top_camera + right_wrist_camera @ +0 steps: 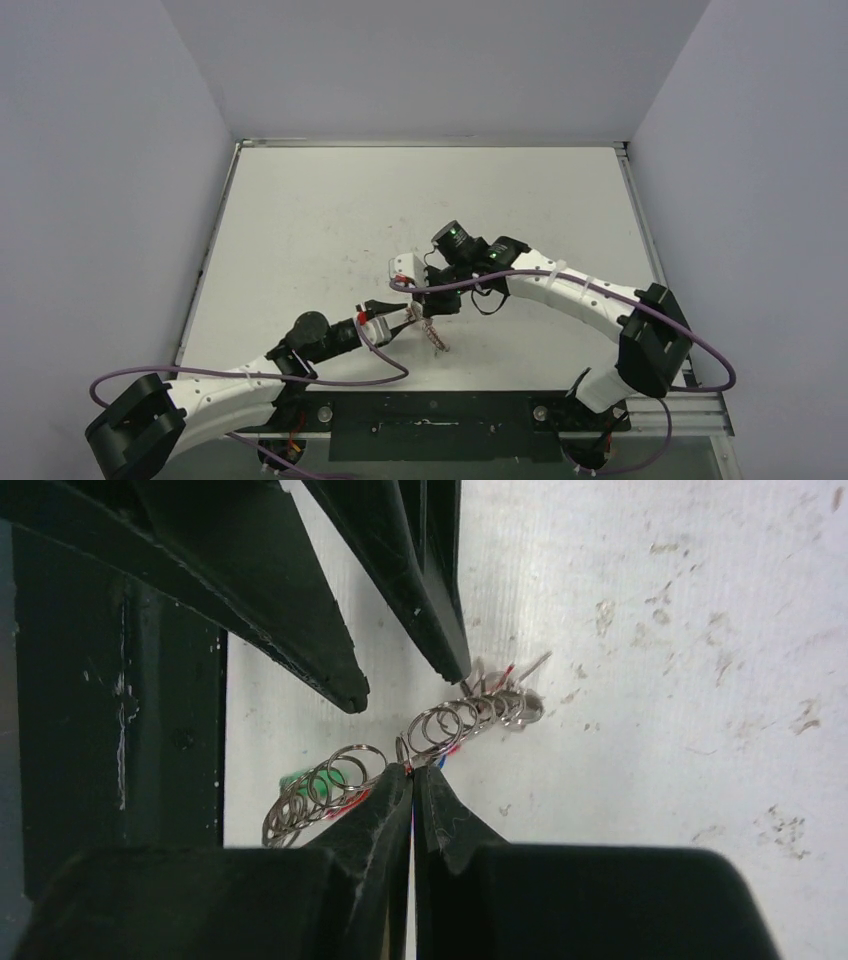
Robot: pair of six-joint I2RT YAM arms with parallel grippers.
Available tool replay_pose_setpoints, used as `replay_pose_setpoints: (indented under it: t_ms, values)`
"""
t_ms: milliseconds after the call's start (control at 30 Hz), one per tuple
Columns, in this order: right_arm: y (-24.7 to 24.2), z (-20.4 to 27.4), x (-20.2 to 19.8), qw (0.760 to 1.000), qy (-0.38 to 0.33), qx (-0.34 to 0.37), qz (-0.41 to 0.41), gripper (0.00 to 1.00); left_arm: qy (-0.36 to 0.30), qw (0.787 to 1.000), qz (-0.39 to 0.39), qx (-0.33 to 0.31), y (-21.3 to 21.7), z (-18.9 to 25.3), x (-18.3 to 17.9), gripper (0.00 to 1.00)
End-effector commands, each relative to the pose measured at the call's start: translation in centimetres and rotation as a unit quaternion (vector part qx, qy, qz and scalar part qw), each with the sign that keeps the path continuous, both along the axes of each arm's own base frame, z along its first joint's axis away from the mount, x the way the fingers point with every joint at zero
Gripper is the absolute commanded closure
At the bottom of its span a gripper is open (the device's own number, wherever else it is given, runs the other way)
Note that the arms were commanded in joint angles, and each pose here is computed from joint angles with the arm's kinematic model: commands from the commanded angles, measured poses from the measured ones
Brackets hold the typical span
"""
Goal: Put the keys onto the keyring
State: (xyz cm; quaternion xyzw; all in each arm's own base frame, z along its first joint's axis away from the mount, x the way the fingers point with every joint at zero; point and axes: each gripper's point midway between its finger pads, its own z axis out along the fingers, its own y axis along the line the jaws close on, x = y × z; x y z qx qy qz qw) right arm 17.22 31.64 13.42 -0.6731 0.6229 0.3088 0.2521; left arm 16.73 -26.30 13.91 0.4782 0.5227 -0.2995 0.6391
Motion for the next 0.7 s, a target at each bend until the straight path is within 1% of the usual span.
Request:
replay_pose_setpoints:
  t_ms: [0,67,200,467,667]
  values:
    - [-1.6,-1.0,-0.3,0.993,0.009,-0.114,-0.034,1.00,-0.011,1.000,0.017,-0.007,0.1,1.5,0.7,0.65]
    - [-1.4,-1.2,-0.1,0.990,0.007,-0.138,-0.041,1.00,-0.008,1.000,0.013,-0.003,0.1,1.3,0.5,0.65]
    - [-0.2,-1.4,-0.1,0.987,0.026,-0.153,-0.045,1.00,0.006,1.000,0.001,0.009,0.0,0.4,-0.1,0.67]
    - [2.9,-2.4,-0.5,0.985,0.068,-0.156,-0.041,1.00,0.039,0.999,-0.015,0.018,-0.2,-1.7,-0.8,0.68]
    - [3.4,-2.7,-0.8,0.985,0.061,-0.161,-0.028,1.00,0.047,0.998,-0.019,0.028,-0.3,-2.4,-0.9,0.71]
